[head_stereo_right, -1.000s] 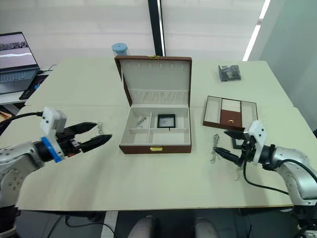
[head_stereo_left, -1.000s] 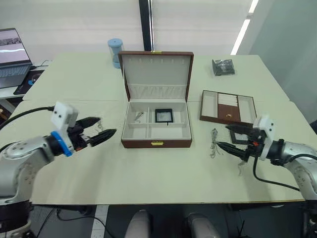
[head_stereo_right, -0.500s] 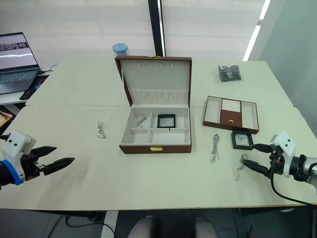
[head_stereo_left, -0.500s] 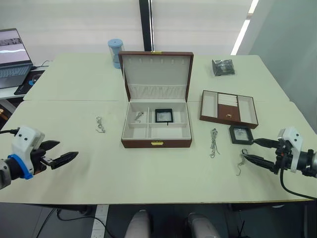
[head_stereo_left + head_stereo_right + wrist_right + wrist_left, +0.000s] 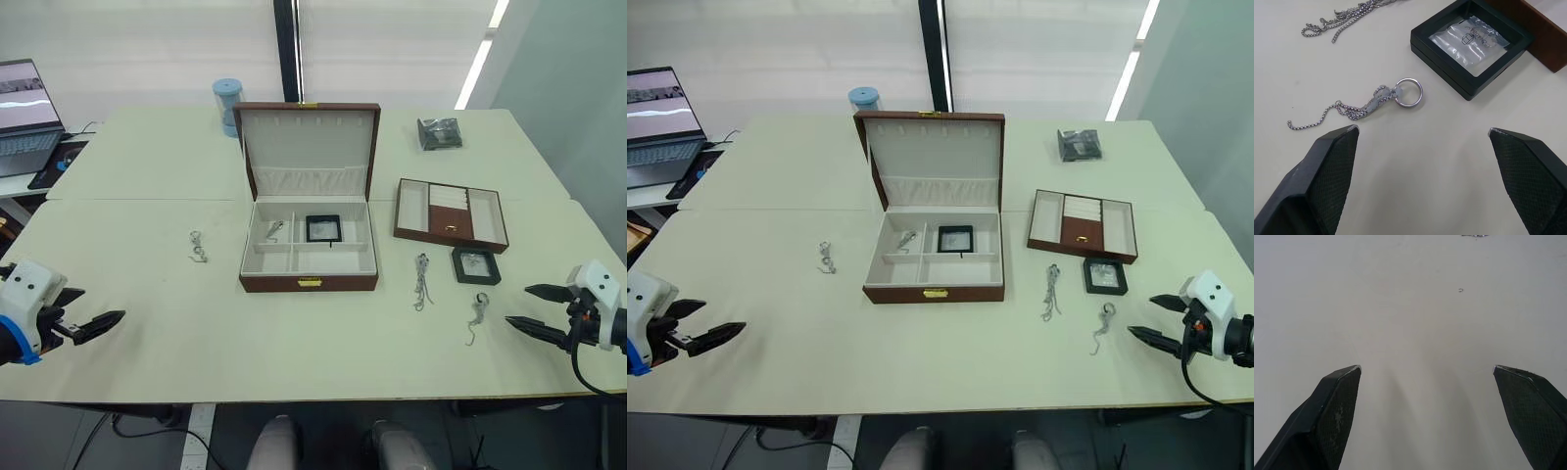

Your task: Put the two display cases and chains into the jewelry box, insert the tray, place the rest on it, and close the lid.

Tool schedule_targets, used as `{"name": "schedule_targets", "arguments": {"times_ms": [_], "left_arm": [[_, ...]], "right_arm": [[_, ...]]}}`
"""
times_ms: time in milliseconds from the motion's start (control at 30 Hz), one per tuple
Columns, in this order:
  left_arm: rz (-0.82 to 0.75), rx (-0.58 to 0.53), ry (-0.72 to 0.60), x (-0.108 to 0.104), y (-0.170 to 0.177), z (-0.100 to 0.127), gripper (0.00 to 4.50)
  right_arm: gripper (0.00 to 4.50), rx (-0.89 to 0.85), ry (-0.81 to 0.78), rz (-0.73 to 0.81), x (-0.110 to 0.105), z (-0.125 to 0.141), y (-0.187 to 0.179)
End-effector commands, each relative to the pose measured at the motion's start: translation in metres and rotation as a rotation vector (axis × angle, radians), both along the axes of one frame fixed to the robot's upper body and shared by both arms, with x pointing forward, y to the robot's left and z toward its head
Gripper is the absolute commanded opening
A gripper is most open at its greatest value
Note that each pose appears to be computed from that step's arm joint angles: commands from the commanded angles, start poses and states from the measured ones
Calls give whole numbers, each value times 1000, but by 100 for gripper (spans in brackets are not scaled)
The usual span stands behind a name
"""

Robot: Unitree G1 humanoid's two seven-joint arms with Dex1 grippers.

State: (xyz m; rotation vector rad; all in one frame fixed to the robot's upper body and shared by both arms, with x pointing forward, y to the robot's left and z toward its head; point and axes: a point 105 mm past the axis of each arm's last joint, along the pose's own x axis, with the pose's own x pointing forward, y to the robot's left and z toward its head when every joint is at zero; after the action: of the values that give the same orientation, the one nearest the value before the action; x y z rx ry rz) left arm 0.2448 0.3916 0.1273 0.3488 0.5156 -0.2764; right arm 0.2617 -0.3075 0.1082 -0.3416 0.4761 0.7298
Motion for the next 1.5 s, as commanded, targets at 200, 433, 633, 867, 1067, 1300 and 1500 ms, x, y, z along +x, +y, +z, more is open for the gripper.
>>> {"name": "schedule_targets", "arguments": {"times_ms": [200,433,633,867,1067,1300,1500], "left_arm": [[2,18,-40,3,1,10,446],[26,-29,-93,10,-1,12,446],[83,-137,-229,34,-18,14,446],[169,-246,-393,69,-47,19,446],[267,-307,-492,91,-76,18,446],[376,-341,-507,107,-100,-1,446],[453,-346,-519,119,-103,-8,446]], "right_arm": [[450,-24,-41,12,3,11,-1],[450,12,-68,30,7,16,9],[450,130,-151,141,17,41,54],[450,252,-220,337,21,60,126],[450,286,-280,460,24,66,179],[450,348,-322,519,30,62,221],[450,374,-320,534,33,56,239]]}}
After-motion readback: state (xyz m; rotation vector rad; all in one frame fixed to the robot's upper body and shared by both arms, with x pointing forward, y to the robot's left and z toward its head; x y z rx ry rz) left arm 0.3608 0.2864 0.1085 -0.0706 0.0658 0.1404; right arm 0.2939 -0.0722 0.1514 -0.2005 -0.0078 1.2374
